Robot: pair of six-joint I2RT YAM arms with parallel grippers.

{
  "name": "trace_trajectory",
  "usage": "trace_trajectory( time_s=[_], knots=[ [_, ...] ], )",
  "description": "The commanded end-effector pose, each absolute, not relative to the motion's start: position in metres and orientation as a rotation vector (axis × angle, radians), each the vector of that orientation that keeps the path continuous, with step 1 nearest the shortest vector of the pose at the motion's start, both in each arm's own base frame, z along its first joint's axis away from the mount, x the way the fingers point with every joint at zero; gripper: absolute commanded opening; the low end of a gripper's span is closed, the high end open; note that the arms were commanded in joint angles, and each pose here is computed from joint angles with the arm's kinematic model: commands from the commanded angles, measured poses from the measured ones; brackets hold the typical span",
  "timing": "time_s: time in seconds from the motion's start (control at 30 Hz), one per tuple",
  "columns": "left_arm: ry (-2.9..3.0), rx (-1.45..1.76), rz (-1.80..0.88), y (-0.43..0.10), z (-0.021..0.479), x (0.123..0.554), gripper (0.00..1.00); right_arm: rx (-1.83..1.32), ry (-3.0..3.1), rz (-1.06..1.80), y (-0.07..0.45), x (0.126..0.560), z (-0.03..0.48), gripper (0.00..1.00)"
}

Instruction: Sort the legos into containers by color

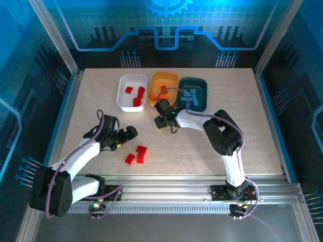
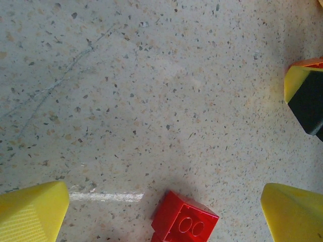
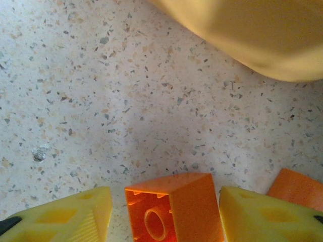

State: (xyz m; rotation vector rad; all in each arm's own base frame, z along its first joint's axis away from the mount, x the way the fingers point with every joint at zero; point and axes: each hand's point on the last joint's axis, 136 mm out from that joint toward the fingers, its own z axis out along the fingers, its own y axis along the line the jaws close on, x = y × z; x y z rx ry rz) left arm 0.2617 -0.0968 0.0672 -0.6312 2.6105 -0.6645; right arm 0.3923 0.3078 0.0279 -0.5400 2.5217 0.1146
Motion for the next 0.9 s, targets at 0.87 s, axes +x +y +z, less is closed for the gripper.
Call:
trace_trajectory(
  time_s=[0.87],
  knots=[
    [2.607,-0.619,-0.739,-0.107,0.064,0.266,0.99,-0.56,2.361,0.116,0.317,0.404,0.105,0.35]
  ],
)
